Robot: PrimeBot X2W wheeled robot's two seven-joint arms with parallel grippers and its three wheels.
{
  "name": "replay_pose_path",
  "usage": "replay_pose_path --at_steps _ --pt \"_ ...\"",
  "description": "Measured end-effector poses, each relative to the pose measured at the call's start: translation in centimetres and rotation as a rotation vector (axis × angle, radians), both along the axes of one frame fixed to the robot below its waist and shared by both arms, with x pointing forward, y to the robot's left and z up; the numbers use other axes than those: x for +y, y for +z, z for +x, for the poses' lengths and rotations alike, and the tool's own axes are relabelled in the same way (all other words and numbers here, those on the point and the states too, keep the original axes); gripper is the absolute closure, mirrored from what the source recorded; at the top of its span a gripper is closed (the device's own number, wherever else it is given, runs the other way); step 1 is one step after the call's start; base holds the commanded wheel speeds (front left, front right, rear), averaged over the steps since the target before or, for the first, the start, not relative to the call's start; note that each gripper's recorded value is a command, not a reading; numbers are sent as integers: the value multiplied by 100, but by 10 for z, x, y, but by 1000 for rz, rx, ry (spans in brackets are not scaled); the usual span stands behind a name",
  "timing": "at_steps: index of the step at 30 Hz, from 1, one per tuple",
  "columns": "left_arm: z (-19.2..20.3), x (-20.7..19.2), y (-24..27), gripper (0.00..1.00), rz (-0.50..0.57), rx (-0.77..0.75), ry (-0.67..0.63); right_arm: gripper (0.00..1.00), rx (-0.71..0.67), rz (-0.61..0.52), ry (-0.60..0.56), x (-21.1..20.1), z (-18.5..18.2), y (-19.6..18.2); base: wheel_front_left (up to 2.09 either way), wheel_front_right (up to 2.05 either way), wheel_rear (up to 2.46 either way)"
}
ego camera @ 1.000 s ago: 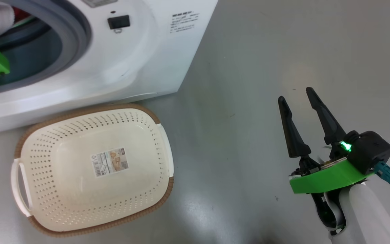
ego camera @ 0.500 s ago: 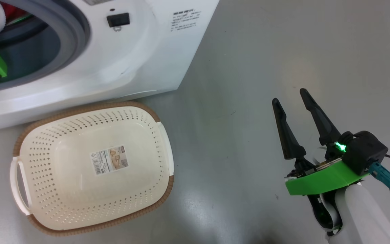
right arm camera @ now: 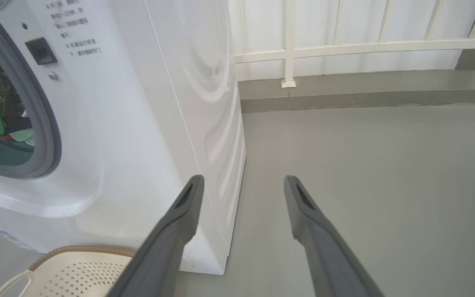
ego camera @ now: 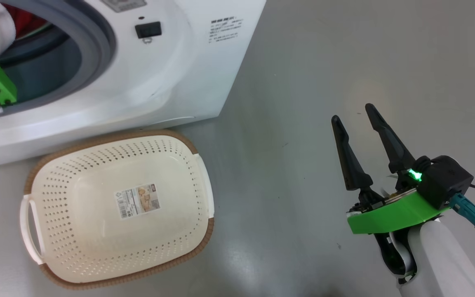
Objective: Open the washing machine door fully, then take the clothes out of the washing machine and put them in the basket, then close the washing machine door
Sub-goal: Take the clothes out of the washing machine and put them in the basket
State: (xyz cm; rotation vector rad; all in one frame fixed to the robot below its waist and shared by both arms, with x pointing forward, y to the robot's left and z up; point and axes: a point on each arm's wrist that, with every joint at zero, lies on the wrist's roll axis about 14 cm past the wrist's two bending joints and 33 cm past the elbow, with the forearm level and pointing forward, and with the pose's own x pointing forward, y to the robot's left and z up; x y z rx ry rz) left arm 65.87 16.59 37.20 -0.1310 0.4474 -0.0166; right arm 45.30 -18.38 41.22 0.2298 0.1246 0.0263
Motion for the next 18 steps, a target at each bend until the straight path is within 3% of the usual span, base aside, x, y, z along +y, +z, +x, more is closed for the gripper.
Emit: replay_pose_path --at_steps 18 --pt "-50 -3 61 100 -45 -291 47 0 -41 3 65 24 -12 21 0 0 0"
